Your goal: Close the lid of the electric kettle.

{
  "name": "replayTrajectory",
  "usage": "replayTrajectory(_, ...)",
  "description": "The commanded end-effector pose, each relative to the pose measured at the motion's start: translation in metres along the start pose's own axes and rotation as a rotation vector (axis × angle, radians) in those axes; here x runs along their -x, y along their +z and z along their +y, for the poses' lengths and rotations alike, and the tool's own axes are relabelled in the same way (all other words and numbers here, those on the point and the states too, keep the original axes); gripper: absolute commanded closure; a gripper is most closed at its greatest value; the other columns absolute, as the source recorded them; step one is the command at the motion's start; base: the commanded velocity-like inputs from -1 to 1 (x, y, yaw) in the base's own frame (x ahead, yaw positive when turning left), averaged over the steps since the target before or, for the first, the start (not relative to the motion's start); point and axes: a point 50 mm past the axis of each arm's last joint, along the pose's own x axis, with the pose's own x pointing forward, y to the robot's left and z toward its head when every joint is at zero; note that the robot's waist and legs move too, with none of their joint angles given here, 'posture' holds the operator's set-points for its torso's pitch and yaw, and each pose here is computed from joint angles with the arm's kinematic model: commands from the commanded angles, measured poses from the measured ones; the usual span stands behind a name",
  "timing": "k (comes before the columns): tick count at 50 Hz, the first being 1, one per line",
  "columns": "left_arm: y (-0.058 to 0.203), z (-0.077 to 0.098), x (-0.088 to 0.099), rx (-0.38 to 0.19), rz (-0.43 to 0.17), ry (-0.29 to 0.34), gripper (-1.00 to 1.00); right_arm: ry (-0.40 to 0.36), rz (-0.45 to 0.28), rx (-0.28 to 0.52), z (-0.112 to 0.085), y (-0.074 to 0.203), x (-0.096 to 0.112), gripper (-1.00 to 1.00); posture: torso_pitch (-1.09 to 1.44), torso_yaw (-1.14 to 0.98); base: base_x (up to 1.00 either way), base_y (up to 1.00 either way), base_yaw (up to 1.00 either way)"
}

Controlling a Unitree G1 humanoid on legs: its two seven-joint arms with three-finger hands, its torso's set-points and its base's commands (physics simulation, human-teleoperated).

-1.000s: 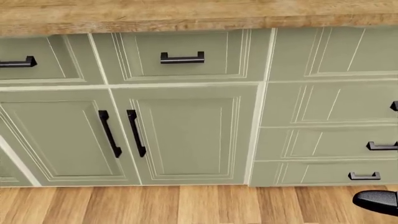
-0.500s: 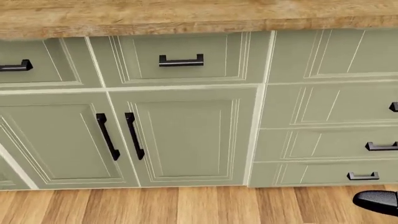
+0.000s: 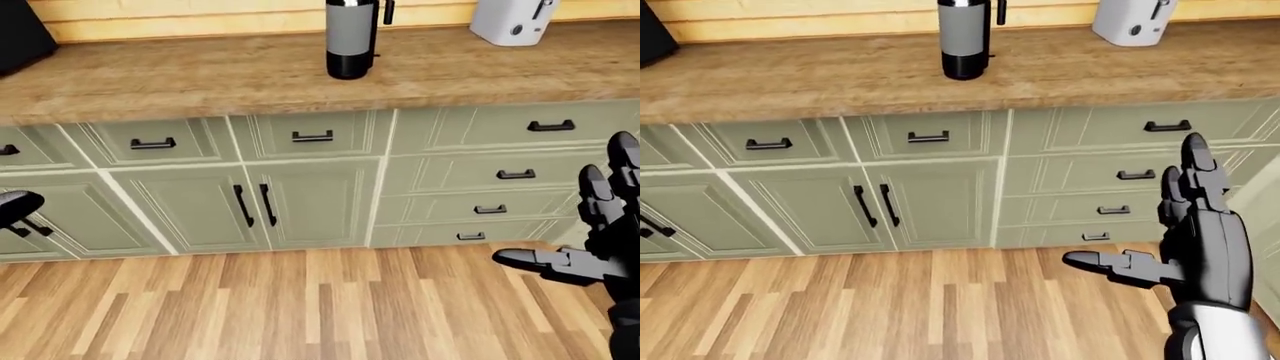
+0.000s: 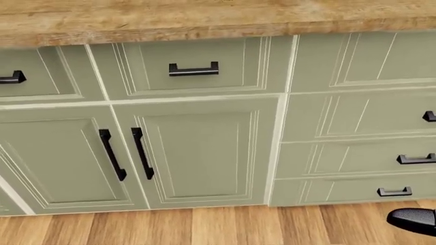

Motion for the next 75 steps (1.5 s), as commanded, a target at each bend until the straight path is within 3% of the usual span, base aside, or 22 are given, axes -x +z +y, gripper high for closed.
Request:
replayTrajectory(1, 0.0134, -0.0003, 0.0008, -0.012, -0.076, -0.001, -1.00, 0.007, -0.074, 0.013, 0.0015, 0.0110, 0.0014, -1.00, 0.00, 0.00, 0.06, 0.00, 0.00)
replayTrajectory(75, 0.0158, -0.0025, 0.0012, -0.011, -0.080, -0.005, -1.00, 0.012, -0.061, 0.038, 0.0056, 0.0089, 0.0002, -1.00, 0.00, 0.00, 0.12, 0.00, 0.00)
